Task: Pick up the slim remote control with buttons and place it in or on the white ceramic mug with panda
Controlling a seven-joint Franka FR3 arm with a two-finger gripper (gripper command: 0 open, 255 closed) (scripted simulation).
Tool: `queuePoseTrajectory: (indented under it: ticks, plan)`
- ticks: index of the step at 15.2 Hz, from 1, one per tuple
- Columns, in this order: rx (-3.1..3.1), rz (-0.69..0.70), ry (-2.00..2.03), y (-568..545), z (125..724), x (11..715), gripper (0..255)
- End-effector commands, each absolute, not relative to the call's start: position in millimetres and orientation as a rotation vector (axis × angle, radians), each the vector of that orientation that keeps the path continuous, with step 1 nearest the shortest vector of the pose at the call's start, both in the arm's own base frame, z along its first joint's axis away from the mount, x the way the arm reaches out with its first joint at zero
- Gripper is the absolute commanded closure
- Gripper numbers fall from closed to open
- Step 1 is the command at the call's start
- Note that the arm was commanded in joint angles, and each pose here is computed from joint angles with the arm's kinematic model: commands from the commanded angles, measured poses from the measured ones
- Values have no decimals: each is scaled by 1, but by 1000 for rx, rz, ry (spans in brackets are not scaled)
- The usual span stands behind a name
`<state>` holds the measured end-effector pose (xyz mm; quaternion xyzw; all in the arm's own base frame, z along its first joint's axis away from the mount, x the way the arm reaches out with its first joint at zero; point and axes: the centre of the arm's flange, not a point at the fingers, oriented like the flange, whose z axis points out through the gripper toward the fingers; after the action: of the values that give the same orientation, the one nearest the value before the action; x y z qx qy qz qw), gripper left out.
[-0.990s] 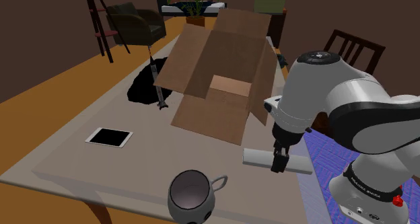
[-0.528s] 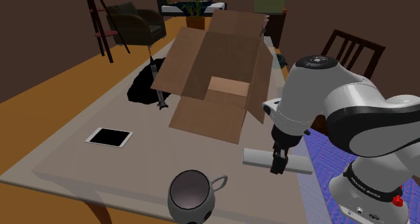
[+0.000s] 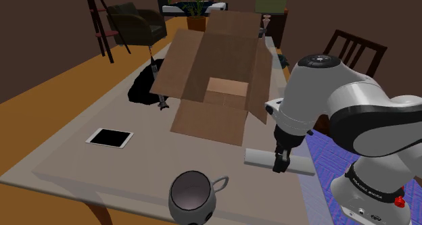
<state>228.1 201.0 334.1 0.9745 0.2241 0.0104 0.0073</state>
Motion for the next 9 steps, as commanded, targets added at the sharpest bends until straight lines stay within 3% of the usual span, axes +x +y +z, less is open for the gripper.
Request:
queuePoseTrajectory:
  ticks: [1, 9]
  plan:
    - [3044, 8, 694, 199, 330, 227, 255]
    - [3044, 9, 694, 199, 358, 228, 255]
